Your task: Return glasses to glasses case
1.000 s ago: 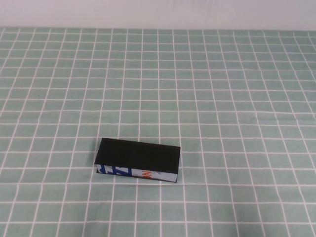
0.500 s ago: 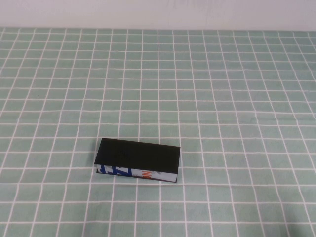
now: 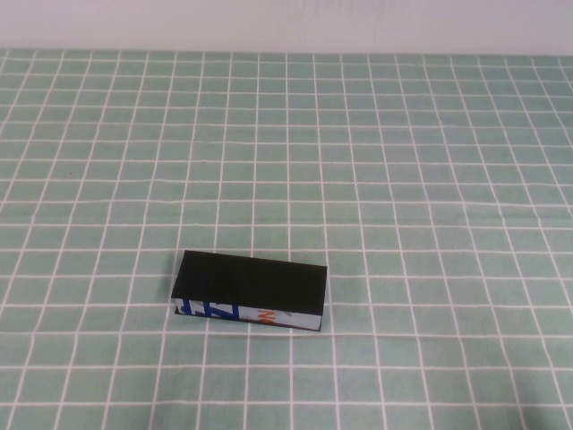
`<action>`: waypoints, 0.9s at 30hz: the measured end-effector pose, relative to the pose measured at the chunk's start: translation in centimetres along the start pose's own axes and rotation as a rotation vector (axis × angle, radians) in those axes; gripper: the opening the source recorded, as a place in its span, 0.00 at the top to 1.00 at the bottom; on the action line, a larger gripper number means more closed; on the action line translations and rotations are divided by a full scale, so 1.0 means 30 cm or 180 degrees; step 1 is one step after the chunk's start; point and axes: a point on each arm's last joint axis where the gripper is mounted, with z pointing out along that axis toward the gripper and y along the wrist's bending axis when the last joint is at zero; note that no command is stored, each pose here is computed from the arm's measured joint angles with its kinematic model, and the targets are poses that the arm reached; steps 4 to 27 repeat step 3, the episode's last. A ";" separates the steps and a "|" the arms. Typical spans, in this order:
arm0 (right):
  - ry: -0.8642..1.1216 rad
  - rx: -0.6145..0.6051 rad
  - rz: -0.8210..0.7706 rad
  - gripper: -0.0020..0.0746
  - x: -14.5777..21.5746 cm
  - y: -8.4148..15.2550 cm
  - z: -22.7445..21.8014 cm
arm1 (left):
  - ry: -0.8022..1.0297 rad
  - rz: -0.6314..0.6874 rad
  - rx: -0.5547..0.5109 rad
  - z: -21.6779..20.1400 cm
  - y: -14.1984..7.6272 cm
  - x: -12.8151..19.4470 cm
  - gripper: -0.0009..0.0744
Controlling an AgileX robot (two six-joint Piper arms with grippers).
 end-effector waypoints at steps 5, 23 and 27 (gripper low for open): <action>0.0000 -0.0001 0.0001 0.99 0.000 0.000 0.000 | 0.0000 0.0000 0.0000 0.000 0.000 0.000 0.99; 0.0000 -0.0001 0.0001 0.99 0.000 0.000 0.000 | 0.0000 0.0000 0.0000 0.000 0.000 0.000 0.99; 0.0000 -0.0001 0.0001 0.99 0.000 0.000 0.000 | 0.0000 0.0000 0.0000 0.000 0.000 0.000 0.99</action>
